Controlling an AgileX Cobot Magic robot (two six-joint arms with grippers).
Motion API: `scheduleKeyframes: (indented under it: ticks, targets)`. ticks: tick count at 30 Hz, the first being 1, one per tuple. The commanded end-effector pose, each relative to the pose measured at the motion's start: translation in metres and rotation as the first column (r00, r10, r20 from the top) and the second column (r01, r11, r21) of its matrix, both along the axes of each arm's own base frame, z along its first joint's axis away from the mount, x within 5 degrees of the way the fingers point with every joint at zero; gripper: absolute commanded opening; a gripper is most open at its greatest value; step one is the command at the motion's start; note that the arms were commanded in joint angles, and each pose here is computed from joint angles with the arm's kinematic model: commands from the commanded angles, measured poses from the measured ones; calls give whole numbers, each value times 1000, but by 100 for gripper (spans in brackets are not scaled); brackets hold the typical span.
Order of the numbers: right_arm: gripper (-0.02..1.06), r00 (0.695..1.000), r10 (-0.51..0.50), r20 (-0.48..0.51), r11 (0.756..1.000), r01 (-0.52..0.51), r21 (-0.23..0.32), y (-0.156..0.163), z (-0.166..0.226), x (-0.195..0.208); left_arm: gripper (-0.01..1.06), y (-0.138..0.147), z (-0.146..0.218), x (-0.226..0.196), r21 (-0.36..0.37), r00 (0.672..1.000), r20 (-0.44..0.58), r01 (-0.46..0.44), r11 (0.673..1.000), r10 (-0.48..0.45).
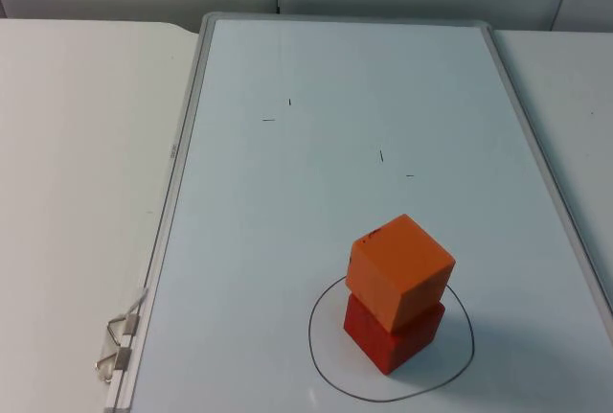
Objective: Pick up one cube with the left hand and another cube with the right hand. First place the cube in the right hand at the target position, then stack the cube in the left hand on top.
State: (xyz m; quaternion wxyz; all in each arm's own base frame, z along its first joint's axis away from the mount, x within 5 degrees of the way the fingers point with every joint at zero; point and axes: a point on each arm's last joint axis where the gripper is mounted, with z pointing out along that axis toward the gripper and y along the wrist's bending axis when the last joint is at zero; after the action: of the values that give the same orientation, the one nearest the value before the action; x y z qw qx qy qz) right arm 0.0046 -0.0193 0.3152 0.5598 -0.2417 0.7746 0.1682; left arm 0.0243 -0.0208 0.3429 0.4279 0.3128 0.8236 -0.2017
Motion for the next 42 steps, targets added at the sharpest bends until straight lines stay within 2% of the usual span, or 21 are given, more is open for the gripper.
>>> scheduleKeyframes:
  ticks: [1,5,14,21,27,29,31,32,33,36,40,42]
  targets:
    - [92,1000,21,12,1000,-21,-4,-1,-2,-3,76,6,-8,-5,-34,1000,14,-1,999,1]
    - [92,1000,21,13,1000,-21,-2,-1,-2,-3,76,14,-22,-11,-45,1000,27,-2,999,3]
    - [92,999,45,23,999,-44,-22,0,-2,-4,76,22,-64,-16,-10,1000,22,-12,1000,12]
    - [92,991,127,33,991,-126,-52,5,-3,-8,76,25,-62,-19,-33,999,43,-10,999,12]
    - [92,988,152,30,987,-150,-50,7,-3,-9,77,24,-63,-19,-25,999,49,8,1000,-7]
    - [92,988,152,25,987,-151,-53,6,-3,-9,84,24,-63,-19,-25,999,49,13,1000,-11]
    - [92,988,152,23,987,-150,-54,6,-4,-9,100,23,-63,-20,-21,998,55,32,999,-31]
    - [92,988,152,23,987,-150,-54,6,-4,-9,100,23,-63,-20,-21,998,55,32,999,-31]
    - [92,988,154,21,987,-153,-52,7,-4,-10,106,23,-63,-20,-21,998,55,34,999,-33]
    - [92,987,157,19,987,-156,-49,7,-4,-10,105,23,-63,-21,-19,998,57,42,999,-41]
    - [92,982,189,8,981,-188,-50,9,-4,-12,105,19,-63,-25,7,988,81,133,991,-133]
    - [92,981,192,3,980,-191,-49,9,-5,-12,105,19,-63,-25,7,988,81,133,991,-133]
